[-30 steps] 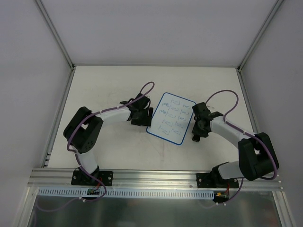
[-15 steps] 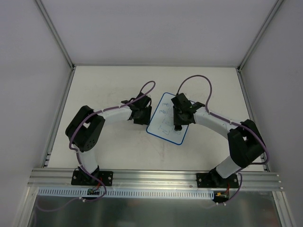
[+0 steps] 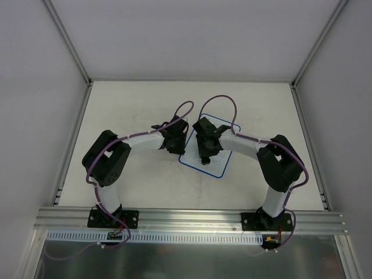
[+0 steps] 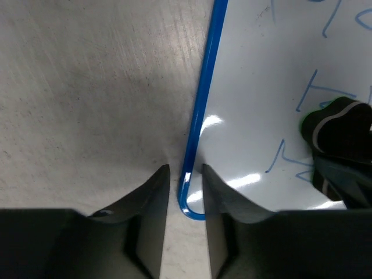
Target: Erase the whiteboard
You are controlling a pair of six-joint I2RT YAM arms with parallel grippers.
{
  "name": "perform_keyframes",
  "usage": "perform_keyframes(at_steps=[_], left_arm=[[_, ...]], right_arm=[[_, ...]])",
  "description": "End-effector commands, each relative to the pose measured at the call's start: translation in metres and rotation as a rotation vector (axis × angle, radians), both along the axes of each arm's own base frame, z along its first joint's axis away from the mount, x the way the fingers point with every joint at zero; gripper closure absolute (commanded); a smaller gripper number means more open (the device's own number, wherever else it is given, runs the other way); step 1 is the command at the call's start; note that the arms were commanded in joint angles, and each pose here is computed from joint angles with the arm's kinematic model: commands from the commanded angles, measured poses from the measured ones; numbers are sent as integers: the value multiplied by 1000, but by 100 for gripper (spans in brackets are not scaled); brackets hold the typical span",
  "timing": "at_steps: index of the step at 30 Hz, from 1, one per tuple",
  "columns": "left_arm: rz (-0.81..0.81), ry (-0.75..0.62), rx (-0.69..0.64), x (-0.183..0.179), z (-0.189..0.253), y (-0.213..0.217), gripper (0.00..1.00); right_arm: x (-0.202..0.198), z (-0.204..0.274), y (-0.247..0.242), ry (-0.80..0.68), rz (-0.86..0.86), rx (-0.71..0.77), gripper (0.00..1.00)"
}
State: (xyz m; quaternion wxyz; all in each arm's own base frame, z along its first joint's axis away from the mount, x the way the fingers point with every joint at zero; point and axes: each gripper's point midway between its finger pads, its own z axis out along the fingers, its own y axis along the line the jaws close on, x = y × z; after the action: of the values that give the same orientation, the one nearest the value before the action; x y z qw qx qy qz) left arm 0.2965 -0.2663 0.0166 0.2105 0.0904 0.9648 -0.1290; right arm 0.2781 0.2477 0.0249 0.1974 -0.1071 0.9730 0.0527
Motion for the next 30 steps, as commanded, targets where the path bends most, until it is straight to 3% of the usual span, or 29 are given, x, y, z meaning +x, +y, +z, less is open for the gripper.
perform_keyframes(at_steps=[1,3,11,20,30], left_arm=[[14,148,130,-35,-43,25,80],[37,172,152,-39,-47,30,100],[74,256,268,-53,-65,50,100],[76,263,277,-53,-66,51,100],[60,280,223,-53,-61,38,100]], right_arm=[[-1,-6,6,13,-4,-5,100],[-2,-10,-3,14,-18,-46,100],[-12,-6,-66,13,-88,-251,100],[-22,-2,-131,44,-245,-253,100],[-3,-1,-51,-18,-93,-22,100]])
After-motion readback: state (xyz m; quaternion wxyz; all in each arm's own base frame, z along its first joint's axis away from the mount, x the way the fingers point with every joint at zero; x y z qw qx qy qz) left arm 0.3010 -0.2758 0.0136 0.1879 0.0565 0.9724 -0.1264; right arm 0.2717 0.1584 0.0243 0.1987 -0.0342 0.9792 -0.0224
